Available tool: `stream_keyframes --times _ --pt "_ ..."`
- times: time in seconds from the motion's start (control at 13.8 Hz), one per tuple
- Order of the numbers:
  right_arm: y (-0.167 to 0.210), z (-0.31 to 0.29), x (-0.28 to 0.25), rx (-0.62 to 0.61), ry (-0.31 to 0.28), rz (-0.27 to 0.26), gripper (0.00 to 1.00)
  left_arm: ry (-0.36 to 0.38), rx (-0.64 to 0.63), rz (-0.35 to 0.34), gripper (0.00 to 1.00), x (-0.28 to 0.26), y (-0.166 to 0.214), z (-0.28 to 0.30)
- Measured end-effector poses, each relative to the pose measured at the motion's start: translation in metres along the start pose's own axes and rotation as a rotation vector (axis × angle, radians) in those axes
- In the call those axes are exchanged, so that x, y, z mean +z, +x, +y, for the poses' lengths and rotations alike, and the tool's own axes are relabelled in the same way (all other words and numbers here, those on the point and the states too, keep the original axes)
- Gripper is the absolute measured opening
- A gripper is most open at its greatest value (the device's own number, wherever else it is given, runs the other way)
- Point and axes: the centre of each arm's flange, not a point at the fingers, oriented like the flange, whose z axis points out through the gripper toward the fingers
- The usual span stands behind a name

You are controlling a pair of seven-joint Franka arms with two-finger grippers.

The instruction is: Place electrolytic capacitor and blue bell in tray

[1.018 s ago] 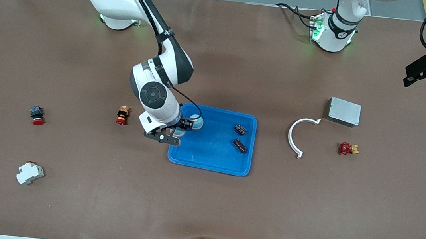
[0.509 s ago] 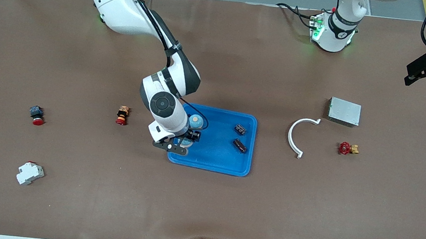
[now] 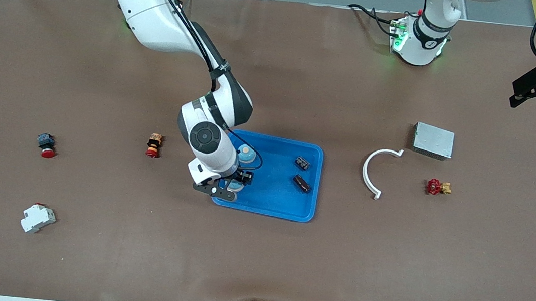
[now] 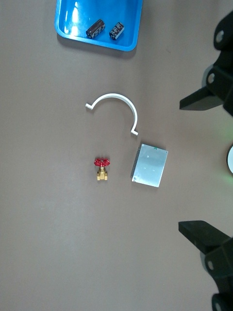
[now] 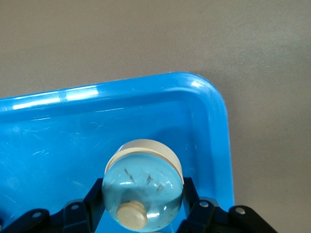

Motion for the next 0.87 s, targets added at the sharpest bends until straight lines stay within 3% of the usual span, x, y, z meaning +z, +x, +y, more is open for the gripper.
stream_keyframes --times 0.8,0.87 --pt "-0.004 -0.002 0.022 0.02 0.018 -0.024 0.67 -0.001 -0.006 0.01 1.0 -0.005 0.0 -0.003" --pt "-0.004 -0.002 0.021 0.02 0.019 -0.023 0.74 -0.001 -0.006 0.01 1.0 -0.005 0.0 -0.003"
